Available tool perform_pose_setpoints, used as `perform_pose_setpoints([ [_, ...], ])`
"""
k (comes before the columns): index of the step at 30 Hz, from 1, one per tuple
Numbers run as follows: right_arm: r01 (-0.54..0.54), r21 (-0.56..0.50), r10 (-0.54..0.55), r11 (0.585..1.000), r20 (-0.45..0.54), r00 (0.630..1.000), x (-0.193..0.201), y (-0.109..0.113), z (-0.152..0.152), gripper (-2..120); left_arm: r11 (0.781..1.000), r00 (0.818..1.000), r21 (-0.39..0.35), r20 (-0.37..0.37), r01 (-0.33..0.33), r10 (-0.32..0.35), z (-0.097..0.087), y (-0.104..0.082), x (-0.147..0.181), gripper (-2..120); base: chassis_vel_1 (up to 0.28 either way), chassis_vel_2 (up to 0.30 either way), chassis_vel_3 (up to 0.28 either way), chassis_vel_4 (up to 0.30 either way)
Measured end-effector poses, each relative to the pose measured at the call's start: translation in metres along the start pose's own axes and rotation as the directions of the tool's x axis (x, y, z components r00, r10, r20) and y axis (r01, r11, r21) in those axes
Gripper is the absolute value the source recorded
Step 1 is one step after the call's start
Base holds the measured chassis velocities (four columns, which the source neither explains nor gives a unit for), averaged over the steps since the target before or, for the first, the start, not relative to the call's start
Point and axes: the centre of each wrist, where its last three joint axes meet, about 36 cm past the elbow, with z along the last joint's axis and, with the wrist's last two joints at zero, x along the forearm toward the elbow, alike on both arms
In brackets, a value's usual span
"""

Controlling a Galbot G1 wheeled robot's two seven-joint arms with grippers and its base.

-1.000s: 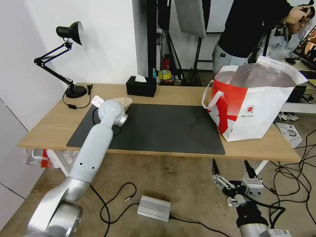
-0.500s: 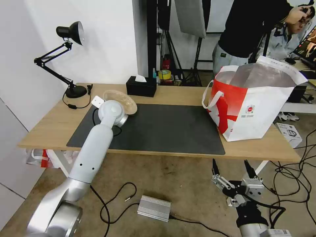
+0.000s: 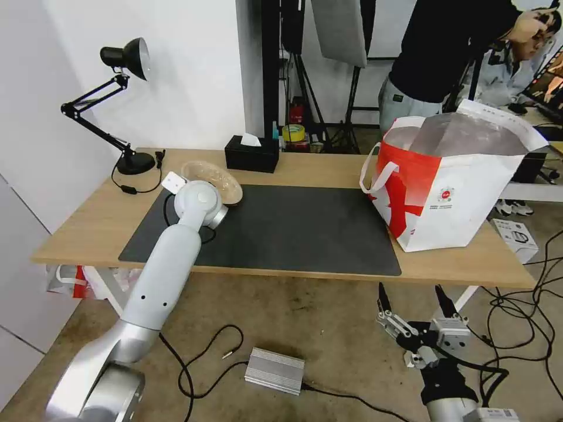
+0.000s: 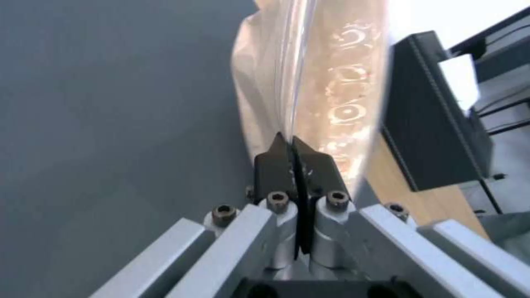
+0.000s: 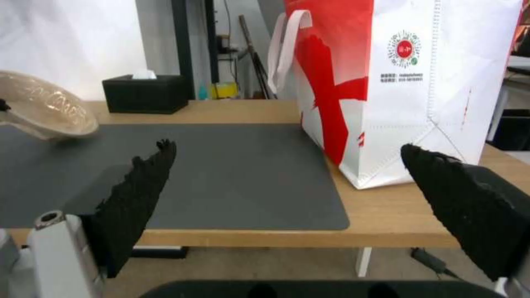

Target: Pick up the trash from the table and place it into the takeout bag.

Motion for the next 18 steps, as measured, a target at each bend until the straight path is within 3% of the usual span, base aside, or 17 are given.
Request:
perform_pose_setpoints([
  [9,0.000,0.000,0.000,1.000,0.000,1.000,0.000,0.000,0.000,100,0.993,0.993,0.001,0.018,-0.116,0.116,-0.014,-0.010,0.044,0,0.000,0.000,0.000,0.000],
  [13,0.000,0.000,0.000,1.000,0.000,1.000,0.000,0.000,0.000,100,0.982,0.981,-0.016,0.033,-0.189,0.189,-0.022,-0.018,0.068,0,0.000,0.000,0.000,0.000],
  [18,0.000,0.000,0.000,1.000,0.000,1.000,0.000,0.000,0.000,100,0.973,0.972,-0.024,0.041,-0.229,0.230,-0.026,-0.022,0.080,0,0.000,0.000,0.000,0.000],
])
